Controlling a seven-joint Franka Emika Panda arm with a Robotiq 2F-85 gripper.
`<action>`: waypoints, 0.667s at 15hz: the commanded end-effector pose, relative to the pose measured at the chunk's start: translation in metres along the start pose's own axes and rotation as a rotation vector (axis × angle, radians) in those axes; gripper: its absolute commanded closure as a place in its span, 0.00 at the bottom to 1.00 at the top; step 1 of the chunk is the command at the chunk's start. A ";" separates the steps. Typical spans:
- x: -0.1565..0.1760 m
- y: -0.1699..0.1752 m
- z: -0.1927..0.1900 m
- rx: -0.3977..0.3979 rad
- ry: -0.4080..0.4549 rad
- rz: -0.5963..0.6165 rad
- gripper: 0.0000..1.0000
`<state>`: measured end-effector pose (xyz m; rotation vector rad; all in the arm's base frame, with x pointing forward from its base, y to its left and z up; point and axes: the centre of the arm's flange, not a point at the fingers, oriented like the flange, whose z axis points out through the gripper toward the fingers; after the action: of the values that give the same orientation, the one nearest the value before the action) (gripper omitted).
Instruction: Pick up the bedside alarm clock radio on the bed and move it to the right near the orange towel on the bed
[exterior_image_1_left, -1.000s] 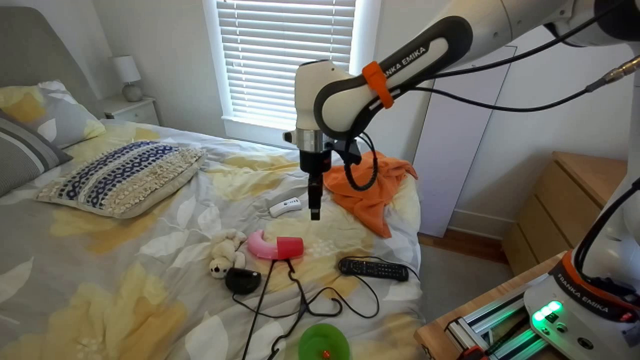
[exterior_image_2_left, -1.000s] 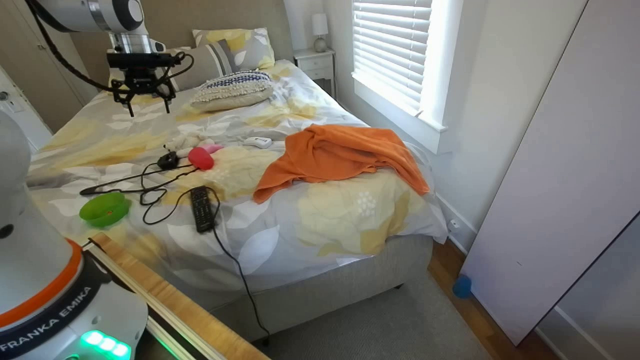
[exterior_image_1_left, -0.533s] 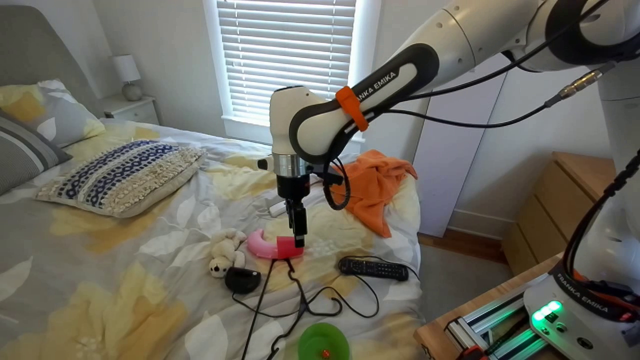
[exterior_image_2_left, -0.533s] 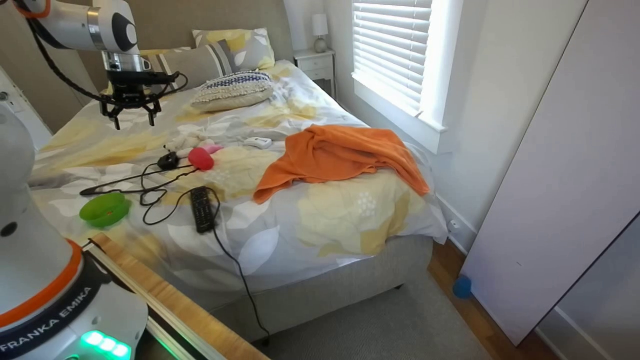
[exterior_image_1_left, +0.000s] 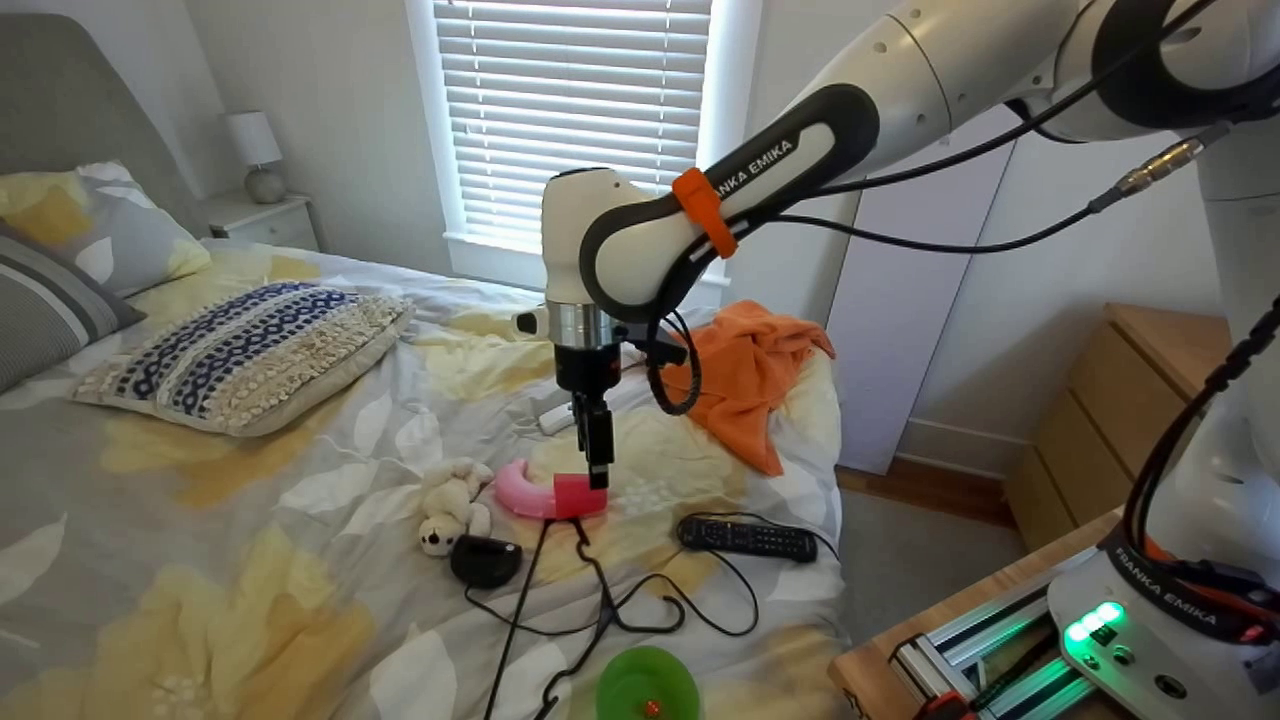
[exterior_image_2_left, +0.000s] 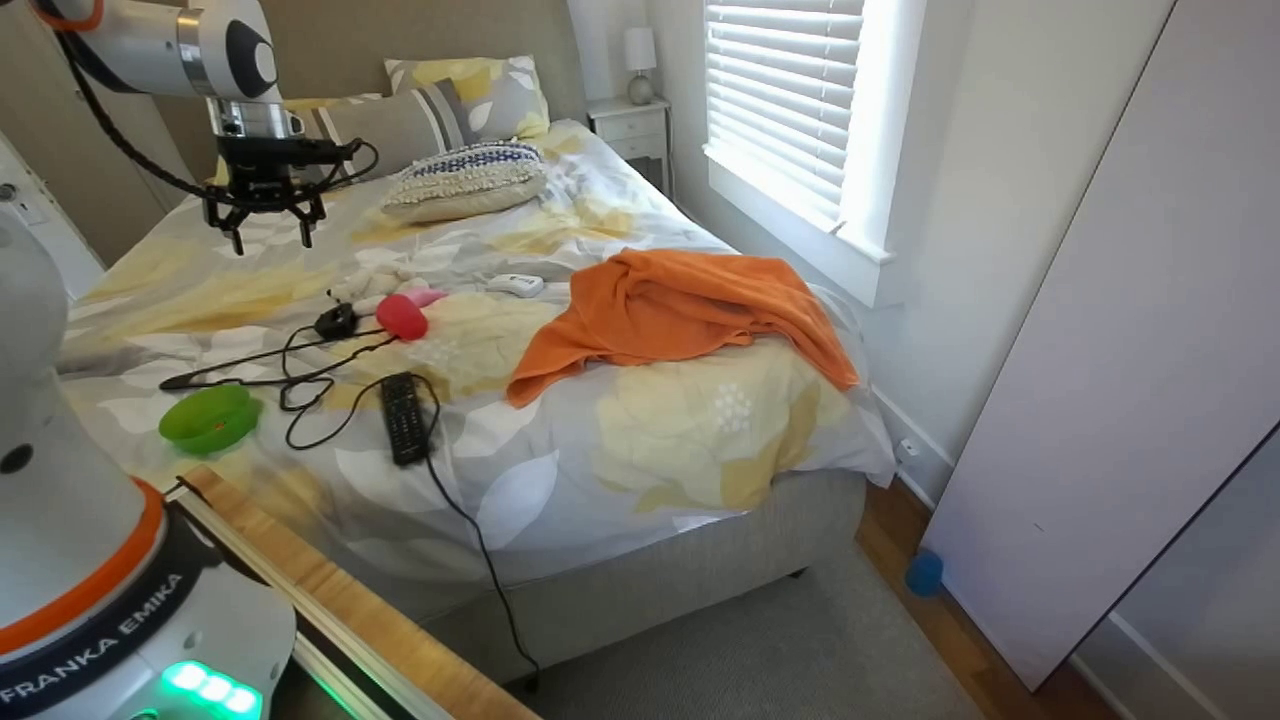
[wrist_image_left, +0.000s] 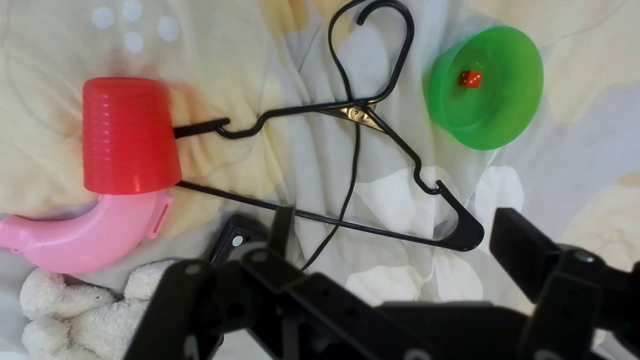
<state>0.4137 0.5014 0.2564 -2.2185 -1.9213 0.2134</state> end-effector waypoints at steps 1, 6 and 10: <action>0.019 0.012 0.018 0.024 0.036 -0.052 0.00; 0.053 0.022 0.047 0.032 0.112 -0.134 0.00; 0.076 0.031 0.069 -0.008 0.211 -0.152 0.00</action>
<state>0.4287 0.5501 0.2043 -2.0306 -1.9702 0.0436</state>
